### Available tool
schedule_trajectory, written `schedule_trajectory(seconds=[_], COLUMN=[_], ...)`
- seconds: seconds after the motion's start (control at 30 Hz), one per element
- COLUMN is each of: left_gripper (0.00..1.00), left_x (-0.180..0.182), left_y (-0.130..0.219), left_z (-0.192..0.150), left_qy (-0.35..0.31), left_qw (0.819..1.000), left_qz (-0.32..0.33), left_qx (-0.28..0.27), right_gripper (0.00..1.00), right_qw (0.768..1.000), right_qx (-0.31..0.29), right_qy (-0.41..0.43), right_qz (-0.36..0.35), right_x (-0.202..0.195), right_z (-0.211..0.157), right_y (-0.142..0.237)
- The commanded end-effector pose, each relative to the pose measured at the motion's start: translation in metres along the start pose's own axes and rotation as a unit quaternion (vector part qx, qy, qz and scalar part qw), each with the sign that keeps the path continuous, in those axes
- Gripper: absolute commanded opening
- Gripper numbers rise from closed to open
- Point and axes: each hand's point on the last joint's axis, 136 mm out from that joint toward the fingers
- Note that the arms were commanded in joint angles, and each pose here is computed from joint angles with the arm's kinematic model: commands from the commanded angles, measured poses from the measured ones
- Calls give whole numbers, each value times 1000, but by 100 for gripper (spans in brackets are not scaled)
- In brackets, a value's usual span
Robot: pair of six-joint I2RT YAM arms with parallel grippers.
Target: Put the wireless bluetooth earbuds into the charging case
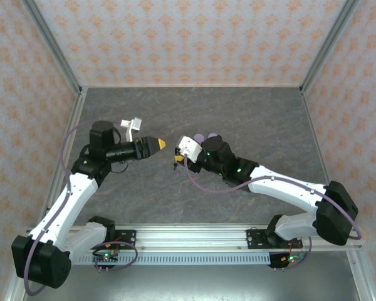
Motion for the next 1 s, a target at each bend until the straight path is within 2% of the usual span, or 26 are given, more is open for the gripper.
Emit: schedule_trajectory(seconds=[0.0,0.27,0.37,0.53,0.77,0.97], left_gripper=[66,65,64,55,54,46], left_x=[-6,-2,2,3,2,5], left_y=[-10,-26,-29,-35,-38,-43], left_z=[4,-23,-24,-24,-30,-37], left_qy=[-29,-62,-58,-56,-60,-60], left_qw=[999,995,995,995,994,993], left_qz=[-16,-20,-18,-15,-17,-13], left_qx=[7,72,74,80,87,98], right_gripper=[36,36,36,36,36,37], right_qw=[999,998,998,998,997,997], right_qx=[-40,-45,-44,-55,-64,-78], right_qy=[22,34,38,33,24,16], right_qz=[-10,6,9,23,26,22], right_x=[-5,-1,-1,3,3,0], right_z=[20,23,24,30,34,41], right_y=[8,3,2,3,0,0])
Point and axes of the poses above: each hand's point on the last joint's axis, 136 mm out from that joint toward the fingers, its own y axis back along the fingers, its own x axis along the line the jaws close on, z = x × y, and after that the axes turned 11 degrees about y, right-handed
